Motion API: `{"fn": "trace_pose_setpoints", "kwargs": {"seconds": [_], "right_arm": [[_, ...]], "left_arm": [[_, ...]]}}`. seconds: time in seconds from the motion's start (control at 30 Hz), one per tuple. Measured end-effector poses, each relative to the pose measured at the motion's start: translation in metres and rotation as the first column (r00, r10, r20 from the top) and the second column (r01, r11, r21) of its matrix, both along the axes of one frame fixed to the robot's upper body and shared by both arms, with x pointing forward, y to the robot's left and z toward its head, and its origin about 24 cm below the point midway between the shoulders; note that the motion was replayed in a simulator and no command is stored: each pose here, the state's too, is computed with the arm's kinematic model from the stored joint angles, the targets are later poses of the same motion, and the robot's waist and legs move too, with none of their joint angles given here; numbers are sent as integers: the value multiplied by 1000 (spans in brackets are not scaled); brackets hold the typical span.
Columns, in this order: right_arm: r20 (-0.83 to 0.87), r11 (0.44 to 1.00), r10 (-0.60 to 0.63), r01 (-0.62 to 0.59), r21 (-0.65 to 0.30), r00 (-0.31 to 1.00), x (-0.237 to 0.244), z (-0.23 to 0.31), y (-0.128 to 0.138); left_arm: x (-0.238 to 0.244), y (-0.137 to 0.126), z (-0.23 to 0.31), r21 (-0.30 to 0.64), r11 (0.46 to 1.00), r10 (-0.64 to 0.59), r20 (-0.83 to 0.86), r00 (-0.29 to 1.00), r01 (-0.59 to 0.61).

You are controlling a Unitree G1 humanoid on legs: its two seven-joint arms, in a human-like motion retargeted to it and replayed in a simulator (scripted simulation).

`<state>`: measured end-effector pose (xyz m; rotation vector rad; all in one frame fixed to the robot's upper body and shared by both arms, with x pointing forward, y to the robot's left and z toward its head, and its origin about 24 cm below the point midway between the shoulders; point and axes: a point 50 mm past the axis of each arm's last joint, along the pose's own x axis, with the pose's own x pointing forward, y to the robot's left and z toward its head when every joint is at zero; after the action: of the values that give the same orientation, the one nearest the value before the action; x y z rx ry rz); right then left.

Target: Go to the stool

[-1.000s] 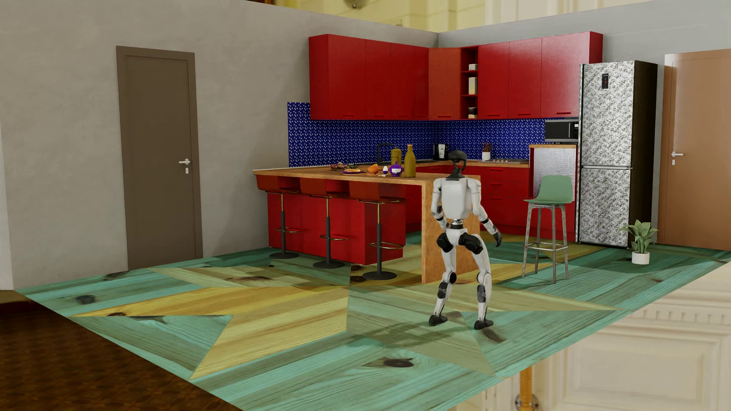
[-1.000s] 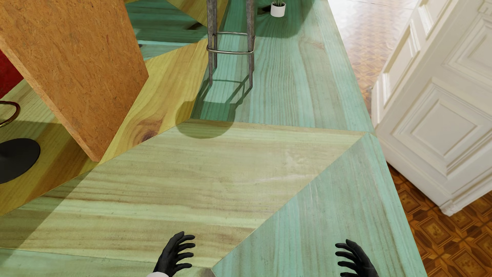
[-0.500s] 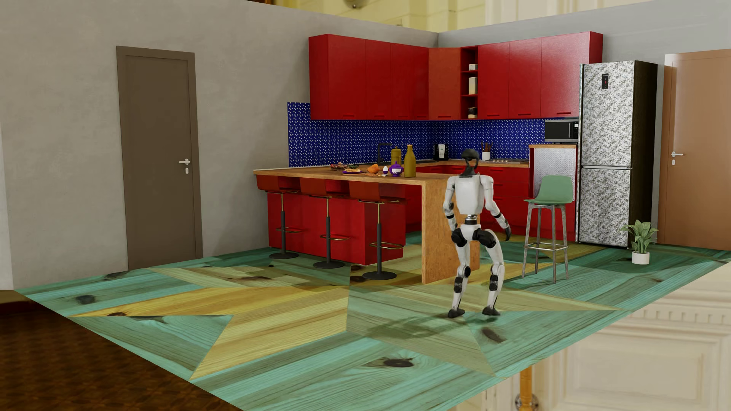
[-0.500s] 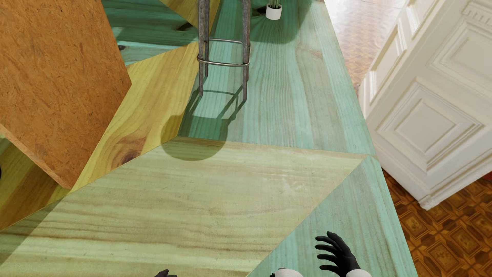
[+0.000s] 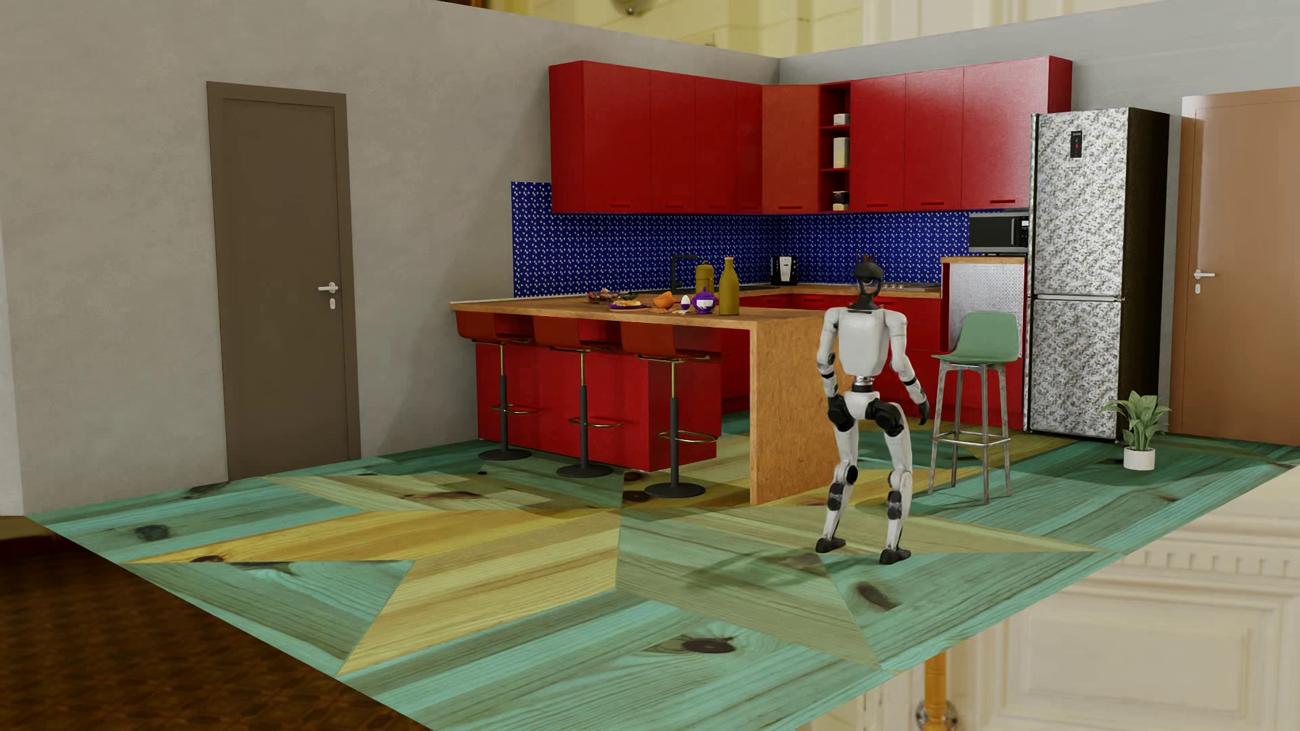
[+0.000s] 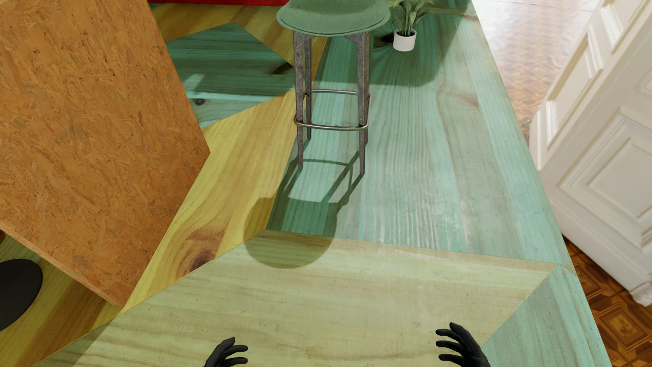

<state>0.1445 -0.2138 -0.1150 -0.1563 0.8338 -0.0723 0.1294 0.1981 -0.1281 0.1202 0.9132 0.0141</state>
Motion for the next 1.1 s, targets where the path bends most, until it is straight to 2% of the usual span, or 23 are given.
{"fn": "trace_pose_setpoints", "kwargs": {"seconds": [0.07, 0.13, 0.2, 0.27, 0.33, 0.37, 0.4, 0.47, 0.53, 0.57, 0.6, 0.67, 0.7, 0.77, 0.87, 0.93, 1.0, 1.1], "right_arm": [[85, 998, -31, 27, 51, 996, 17, 5, 16], [170, 999, -18, 10, 51, 985, 30, 16, 22], [120, 998, -58, 55, 25, 991, 12, 8, 7], [35, 996, -88, 89, -31, 996, -9, -1, -17], [18, 994, -77, 78, -79, 997, -13, 0, -26], [76, 993, -74, 81, -85, 994, 3, 10, -25], [109, 995, -55, 63, -73, 993, 14, 11, -16], [121, 999, 38, -36, -18, 992, 30, 9, 24], [75, 1000, -8, 9, -9, 997, 17, 3, 12], [42, 999, -18, 19, -28, 999, 10, -1, -1], [35, 999, -11, 13, -51, 999, 1, 0, -10], [72, 997, -17, 23, -77, 997, 1, 6, -17], [85, 997, -12, 18, -74, 996, 7, 6, -9], [95, 999, -1, 5, -43, 995, 17, 7, 15], [85, 998, -51, 53, -23, 995, 20, 9, 4], [69, 999, -41, 41, 2, 997, 15, 6, 0], [70, 1000, -28, 29, -12, 997, 6, 7, -10], [86, 999, -40, 39, 18, 996, 7, 6, 3]], "left_arm": [[-4, 0, 2, -19, 1000, -12, 40, 999, 13], [-15, 4, 2, 5, 1000, -29, 61, 998, 29], [-6, -5, 3, 31, 1000, -8, 93, 996, 5], [33, -8, 20, 39, 996, 73, 209, 975, -83], [31, -6, 15, 42, 995, 81, 150, 985, -88], [21, 2, 14, 37, 994, 96, 112, 989, -101], [13, 5, 10, 40, 996, 81, 63, 995, -84], [-9, 10, -5, 79, 996, -38, -83, 996, 44], [0, -1, 0, 58, 996, -74, -20, 997, 75], [13, -12, 11, 28, 998, -51, 79, 996, 49], [21, -21, 15, 10, 997, -80, 135, 988, 79], [23, -11, 17, -15, 997, -73, 166, 983, 77], [20, -9, 15, -35, 998, -42, 159, 986, 48], [9, -4, 9, -13, 999, -51, 95, 994, 53], [-6, -1, 1, 34, 999, -16, 16, 1000, 16], [-1, -4, 4, 31, 999, 31, 52, 998, -32], [7, -6, 6, 21, 999, 26, 76, 997, -27], [5, 2, 5, 29, 999, 44, 64, 997, -45]]}}
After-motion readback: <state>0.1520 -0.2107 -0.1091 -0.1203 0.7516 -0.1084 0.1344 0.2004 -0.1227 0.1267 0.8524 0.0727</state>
